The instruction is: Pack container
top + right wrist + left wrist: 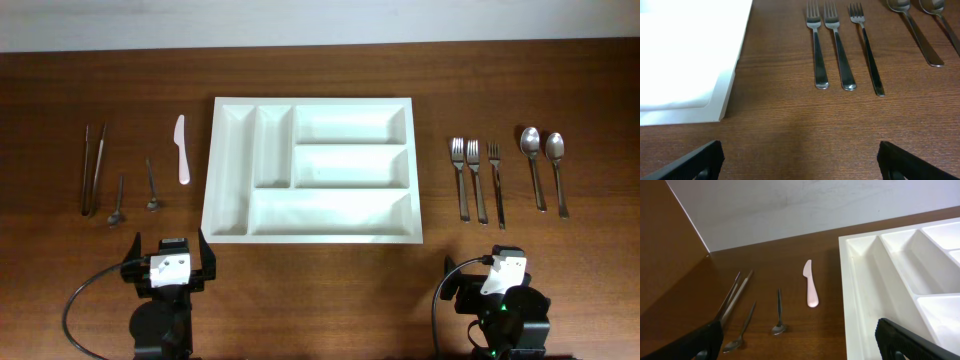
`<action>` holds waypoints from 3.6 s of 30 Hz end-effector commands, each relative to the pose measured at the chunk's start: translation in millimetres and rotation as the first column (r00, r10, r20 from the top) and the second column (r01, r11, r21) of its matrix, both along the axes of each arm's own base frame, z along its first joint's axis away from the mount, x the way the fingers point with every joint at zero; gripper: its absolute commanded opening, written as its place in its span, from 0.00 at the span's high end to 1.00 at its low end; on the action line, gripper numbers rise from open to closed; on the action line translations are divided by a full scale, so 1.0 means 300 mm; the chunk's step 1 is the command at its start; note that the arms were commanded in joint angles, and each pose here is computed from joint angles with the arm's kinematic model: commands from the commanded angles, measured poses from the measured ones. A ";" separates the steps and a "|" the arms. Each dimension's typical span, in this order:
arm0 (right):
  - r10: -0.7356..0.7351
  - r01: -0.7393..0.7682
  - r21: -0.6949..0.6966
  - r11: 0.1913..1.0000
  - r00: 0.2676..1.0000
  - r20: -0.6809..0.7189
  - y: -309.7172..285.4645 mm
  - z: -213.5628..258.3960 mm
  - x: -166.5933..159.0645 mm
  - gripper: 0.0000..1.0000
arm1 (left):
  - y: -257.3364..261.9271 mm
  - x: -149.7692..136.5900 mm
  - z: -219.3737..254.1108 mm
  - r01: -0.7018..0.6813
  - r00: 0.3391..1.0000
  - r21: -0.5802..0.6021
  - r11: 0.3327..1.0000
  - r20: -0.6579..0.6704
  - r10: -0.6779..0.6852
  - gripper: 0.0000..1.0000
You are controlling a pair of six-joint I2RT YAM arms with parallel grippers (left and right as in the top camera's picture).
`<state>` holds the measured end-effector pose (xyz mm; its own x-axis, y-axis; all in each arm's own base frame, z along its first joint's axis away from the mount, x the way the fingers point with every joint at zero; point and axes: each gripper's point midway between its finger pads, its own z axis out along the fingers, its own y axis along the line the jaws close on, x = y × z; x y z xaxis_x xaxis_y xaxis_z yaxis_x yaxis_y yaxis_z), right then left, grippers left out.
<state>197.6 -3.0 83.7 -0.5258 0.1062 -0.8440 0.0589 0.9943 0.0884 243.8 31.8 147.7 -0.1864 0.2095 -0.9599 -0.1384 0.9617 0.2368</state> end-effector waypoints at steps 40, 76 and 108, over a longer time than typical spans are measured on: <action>-0.055 0.055 -0.033 0.998 0.998 0.016 -0.036 0.007 0.004 0.01 | -0.010 0.001 -0.002 0.016 1.000 0.007 1.000 0.005 -0.016 0.01; 0.044 -0.086 -0.088 0.992 0.916 -0.398 -0.029 0.494 0.257 0.01 | -0.010 0.001 -0.002 0.016 1.000 0.007 1.000 0.005 -0.016 0.01; -0.051 -0.021 -0.105 0.994 0.765 -0.642 -0.089 0.210 0.596 0.01 | -0.010 0.001 -0.002 0.016 1.000 0.007 1.000 0.005 -0.016 0.01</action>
<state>366.3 -27.7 151.5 -0.9460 0.0822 -0.3136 0.1024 0.9936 -0.0485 243.9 31.7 147.3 -0.1852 0.2095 -0.9601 -0.1383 0.9617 0.2366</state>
